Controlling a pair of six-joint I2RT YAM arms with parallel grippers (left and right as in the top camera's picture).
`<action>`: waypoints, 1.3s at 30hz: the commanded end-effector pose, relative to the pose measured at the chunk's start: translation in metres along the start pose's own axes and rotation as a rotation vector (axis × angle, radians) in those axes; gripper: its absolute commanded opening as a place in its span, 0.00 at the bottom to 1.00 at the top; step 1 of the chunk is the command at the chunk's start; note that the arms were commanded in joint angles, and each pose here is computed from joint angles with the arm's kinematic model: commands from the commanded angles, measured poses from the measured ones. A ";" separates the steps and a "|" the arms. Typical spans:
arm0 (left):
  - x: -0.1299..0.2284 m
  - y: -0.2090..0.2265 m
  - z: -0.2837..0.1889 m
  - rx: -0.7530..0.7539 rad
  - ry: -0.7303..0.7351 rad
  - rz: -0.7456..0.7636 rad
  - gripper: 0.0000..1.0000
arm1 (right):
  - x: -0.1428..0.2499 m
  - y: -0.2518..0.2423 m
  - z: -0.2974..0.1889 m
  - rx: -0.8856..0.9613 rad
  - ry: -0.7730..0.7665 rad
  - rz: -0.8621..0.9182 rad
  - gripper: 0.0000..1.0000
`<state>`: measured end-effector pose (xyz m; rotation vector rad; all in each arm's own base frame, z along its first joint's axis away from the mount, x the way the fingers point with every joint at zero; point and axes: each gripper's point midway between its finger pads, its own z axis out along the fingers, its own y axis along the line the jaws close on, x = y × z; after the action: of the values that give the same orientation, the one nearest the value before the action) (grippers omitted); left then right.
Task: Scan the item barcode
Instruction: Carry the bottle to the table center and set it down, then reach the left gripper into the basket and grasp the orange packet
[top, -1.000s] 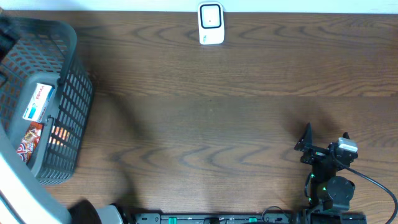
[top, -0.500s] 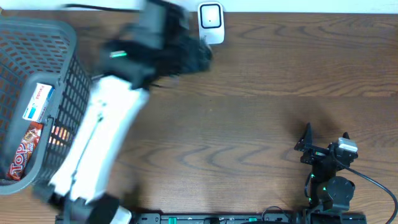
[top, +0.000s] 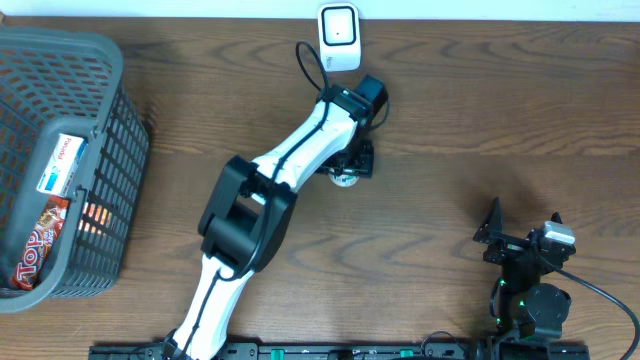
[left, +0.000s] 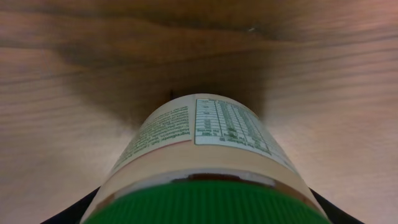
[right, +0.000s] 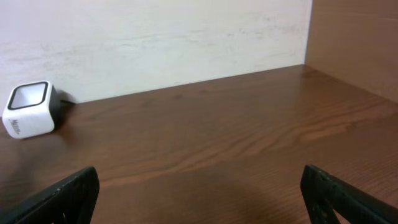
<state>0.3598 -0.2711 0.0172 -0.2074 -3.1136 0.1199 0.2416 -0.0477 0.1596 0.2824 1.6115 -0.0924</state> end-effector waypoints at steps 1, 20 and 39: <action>-0.001 -0.010 0.005 0.060 0.013 0.012 0.63 | 0.001 -0.001 0.000 0.005 0.000 -0.006 0.99; 0.046 0.204 -0.474 0.095 -1.055 -0.263 0.99 | 0.001 -0.001 0.000 0.005 0.000 -0.006 0.99; 0.141 0.484 -0.206 -0.099 -0.236 -1.361 0.99 | 0.001 0.000 0.000 -0.001 0.001 -0.007 0.99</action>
<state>0.2951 0.2448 0.2173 1.9400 -2.7695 -0.0478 0.2416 -0.0478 0.1596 0.2827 1.6115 -0.0927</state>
